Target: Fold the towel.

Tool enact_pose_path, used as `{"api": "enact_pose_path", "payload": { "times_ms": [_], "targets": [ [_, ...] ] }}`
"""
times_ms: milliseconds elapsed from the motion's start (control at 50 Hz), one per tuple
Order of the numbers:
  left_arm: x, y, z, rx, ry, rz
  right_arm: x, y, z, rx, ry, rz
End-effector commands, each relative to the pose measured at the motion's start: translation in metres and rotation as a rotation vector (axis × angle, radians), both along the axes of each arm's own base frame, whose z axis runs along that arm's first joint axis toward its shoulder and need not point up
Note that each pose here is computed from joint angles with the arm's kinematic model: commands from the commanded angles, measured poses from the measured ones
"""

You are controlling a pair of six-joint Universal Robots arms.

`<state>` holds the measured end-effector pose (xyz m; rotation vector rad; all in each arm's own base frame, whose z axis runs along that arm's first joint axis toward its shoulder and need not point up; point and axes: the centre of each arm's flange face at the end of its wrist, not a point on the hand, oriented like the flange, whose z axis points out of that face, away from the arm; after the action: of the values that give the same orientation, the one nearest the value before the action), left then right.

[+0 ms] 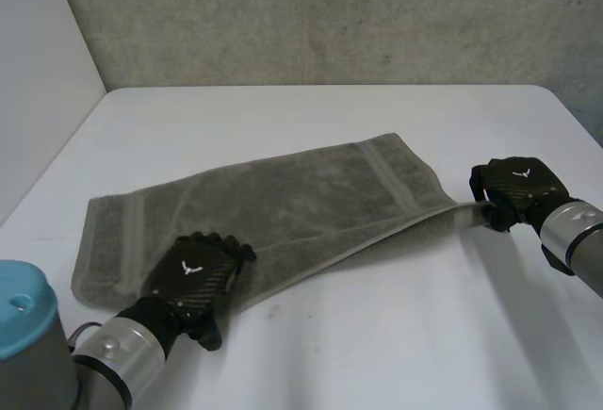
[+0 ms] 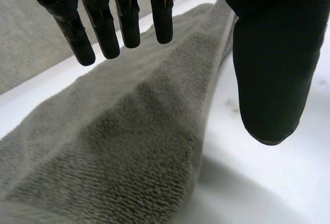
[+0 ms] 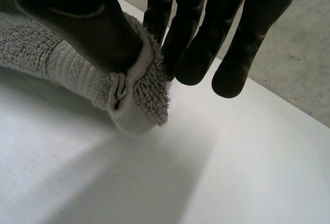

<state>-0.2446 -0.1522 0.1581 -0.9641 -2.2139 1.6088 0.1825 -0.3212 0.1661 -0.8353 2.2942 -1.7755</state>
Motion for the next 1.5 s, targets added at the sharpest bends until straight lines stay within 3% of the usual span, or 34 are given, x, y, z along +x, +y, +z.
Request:
{"api": "enact_pose_path", "payload": {
  "times_ms": [20, 140, 440, 580, 760, 860, 1040, 1140, 1260, 1360, 1500],
  "targets": [
    [0.0, -0.001, -0.017, -0.009, -0.044, 0.06, 0.0, 0.0, -0.001, 0.002, 0.0, 0.001],
    [0.009, -0.004, -0.019, -0.035, -0.09, 0.156, 0.0, 0.001, -0.001, 0.003, 0.0, 0.001],
    [0.004, -0.022, -0.042, -0.074, -0.094, 0.203, 0.0, 0.001, -0.003, 0.006, 0.001, 0.003],
    [-0.001, -0.049, -0.046, -0.159, -0.188, 0.242, 0.0, 0.001, -0.003, 0.007, 0.002, 0.004],
    [-0.012, -0.086, -0.03, -0.279, -0.165, 0.273, 0.0, 0.002, -0.003, 0.008, 0.002, 0.004],
    [-0.001, -0.13, -0.016, -0.329, -0.139, 0.357, 0.0, 0.001, -0.004, 0.011, 0.002, 0.003],
    [-0.002, -0.164, -0.028, -0.298, -0.156, 0.36, 0.0, 0.001, -0.005, 0.013, 0.002, 0.003],
    [0.017, -0.184, -0.026, -0.24, -0.188, 0.41, 0.0, 0.002, -0.007, 0.018, 0.004, 0.005],
    [0.022, -0.185, -0.014, -0.239, -0.178, 0.405, 0.0, 0.002, -0.007, 0.015, 0.015, 0.008],
    [0.02, -0.167, 0.002, -0.222, -0.152, 0.343, 0.0, 0.002, -0.008, 0.016, 0.016, 0.01],
    [0.02, -0.143, 0.026, -0.195, -0.069, 0.33, 0.0, 0.003, -0.009, 0.02, 0.017, 0.013]
  ]
}}
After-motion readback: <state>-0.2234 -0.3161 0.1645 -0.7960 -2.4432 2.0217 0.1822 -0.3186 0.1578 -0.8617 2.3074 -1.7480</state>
